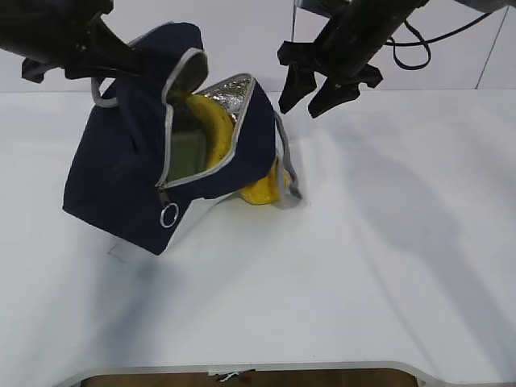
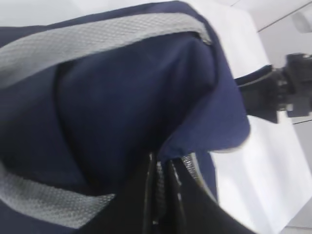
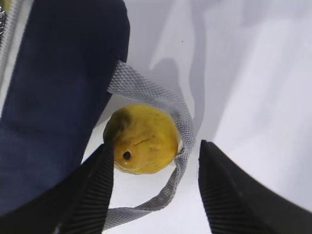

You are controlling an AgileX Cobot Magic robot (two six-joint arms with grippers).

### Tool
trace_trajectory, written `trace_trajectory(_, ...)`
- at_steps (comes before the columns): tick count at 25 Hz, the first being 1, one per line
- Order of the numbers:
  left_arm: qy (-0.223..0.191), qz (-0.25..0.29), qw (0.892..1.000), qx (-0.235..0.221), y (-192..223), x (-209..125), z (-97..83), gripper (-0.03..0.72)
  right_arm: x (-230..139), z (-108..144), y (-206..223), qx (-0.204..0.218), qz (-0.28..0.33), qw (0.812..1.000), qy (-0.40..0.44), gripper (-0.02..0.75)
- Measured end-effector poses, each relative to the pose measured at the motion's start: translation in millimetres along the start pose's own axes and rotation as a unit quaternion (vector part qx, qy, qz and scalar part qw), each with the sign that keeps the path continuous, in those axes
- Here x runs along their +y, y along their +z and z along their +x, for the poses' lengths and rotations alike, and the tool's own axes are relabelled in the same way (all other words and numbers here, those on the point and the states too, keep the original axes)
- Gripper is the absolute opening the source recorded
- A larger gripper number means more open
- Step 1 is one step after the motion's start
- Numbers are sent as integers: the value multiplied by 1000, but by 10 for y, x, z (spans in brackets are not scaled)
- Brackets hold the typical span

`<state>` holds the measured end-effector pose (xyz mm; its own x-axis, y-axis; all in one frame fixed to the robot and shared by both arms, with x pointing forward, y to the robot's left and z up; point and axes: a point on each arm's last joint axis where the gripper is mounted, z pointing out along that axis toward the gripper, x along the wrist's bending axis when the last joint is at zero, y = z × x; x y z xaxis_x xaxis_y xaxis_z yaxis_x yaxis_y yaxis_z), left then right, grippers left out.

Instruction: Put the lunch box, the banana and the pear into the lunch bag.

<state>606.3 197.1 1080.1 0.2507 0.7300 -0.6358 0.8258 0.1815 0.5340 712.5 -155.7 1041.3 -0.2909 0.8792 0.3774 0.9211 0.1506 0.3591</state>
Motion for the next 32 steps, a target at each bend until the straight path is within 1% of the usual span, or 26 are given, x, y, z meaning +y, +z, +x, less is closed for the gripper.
trace_trajectory(5,1,20,999,45,-57,-12,131,15,-3,-7,4,-3,1,1000,-1,448)
trace_trajectory(12,10,42,996,76,-67,-48,187,15,-55,-15,85,1,17,1000,10,448)
trace_trajectory(20,10,47,996,78,-69,-58,192,15,-137,250,237,8,39,999,-13,447)
trace_trajectory(24,10,52,996,78,-69,-66,191,15,-145,263,259,0,41,999,-18,448)
trace_trajectory(32,11,53,995,78,-70,-67,191,15,-179,248,433,-1,59,998,-17,447)
